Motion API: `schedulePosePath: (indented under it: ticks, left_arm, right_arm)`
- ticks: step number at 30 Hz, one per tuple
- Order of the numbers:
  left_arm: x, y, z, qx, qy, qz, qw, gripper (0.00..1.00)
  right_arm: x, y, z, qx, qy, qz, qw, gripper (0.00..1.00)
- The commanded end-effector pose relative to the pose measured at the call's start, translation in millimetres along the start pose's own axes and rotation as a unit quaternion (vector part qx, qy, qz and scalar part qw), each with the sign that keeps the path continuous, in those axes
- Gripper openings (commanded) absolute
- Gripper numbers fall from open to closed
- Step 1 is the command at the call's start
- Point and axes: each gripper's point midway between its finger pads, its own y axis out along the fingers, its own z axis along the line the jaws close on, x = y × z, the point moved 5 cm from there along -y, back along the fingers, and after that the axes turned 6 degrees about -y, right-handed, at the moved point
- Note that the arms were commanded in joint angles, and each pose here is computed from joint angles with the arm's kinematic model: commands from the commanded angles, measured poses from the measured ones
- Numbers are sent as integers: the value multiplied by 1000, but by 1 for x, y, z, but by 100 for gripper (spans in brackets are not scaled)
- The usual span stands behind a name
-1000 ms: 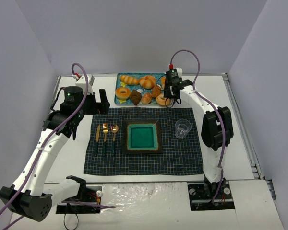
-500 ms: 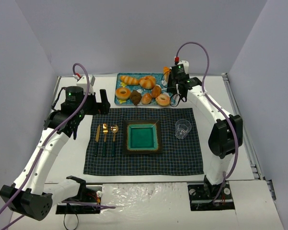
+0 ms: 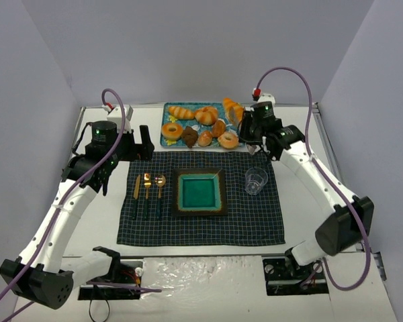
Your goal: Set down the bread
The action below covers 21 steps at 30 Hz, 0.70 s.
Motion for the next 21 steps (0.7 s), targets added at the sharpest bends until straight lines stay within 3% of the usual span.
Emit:
schedulePosePath:
  ticks: [1,8,21]
  left_arm:
    - [18,0,-7,-15,4,-40,999,97]
    - [18,0,-7,-11,5,-40,999,97]
    - [17,2,-6,-10,6,-37,999,97]
  right_arm:
    - [9,-45,27,82,2,-46,996,0]
    - [-22,-70,61,139,-18,-26,990,0]
    - [-90,-84,109,168,-56,21,984,0]
